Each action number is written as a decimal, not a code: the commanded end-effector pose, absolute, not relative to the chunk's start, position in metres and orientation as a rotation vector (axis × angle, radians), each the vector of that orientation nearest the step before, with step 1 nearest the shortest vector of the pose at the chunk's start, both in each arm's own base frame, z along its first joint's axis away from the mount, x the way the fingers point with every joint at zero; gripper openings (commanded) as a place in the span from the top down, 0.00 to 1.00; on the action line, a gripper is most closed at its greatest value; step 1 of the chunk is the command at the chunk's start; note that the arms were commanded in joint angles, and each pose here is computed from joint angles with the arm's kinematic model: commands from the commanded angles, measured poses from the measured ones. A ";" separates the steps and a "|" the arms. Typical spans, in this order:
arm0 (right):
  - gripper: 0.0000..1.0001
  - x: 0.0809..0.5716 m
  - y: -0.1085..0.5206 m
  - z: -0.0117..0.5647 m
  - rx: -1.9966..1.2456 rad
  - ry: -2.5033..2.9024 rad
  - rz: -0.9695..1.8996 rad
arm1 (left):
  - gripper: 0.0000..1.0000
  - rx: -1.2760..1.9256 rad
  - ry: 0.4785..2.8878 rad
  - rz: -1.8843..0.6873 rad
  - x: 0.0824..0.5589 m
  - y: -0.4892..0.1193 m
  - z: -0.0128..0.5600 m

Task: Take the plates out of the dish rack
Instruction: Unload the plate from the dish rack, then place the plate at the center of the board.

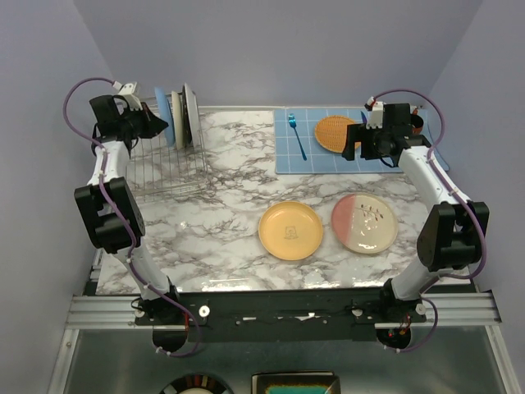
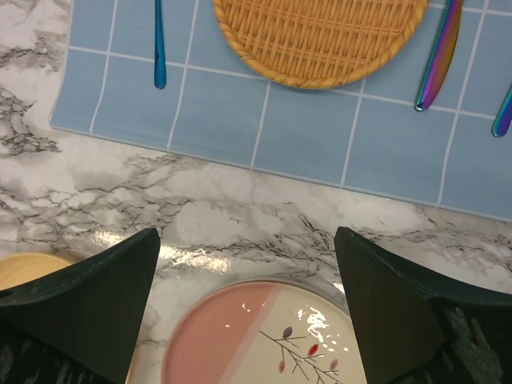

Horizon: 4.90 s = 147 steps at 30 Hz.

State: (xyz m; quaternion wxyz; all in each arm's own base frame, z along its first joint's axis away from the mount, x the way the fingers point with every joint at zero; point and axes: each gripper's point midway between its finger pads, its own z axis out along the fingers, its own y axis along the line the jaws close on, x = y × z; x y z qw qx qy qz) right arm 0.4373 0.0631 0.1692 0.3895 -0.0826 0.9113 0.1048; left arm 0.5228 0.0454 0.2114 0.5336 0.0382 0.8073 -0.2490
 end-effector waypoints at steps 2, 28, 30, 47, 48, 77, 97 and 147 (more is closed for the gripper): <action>0.01 0.434 0.064 0.159 -0.226 2.343 0.288 | 1.00 0.178 1.793 -0.606 0.523 0.040 0.275; 0.01 0.433 0.067 0.156 -0.229 2.354 0.309 | 1.00 0.485 1.873 -0.491 0.459 -0.021 0.333; 0.01 0.434 0.067 0.156 -0.228 2.356 0.307 | 1.00 0.560 1.909 -0.407 0.449 -0.033 0.323; 0.01 0.442 0.044 0.179 -0.162 2.301 0.177 | 1.00 1.265 2.012 0.001 0.320 -0.197 0.233; 0.01 0.442 0.043 0.179 -0.158 2.301 0.176 | 1.00 1.307 2.012 0.018 0.312 -0.203 0.223; 0.01 0.449 0.007 0.178 -0.073 2.311 0.098 | 1.00 1.945 1.760 0.019 0.159 -0.329 0.094; 0.01 0.446 0.008 0.176 -0.081 2.315 0.138 | 1.00 2.035 1.750 -0.026 0.129 -0.340 0.064; 0.01 0.441 0.016 0.171 -0.097 2.328 0.206 | 0.61 1.982 1.697 0.093 0.148 -0.343 0.066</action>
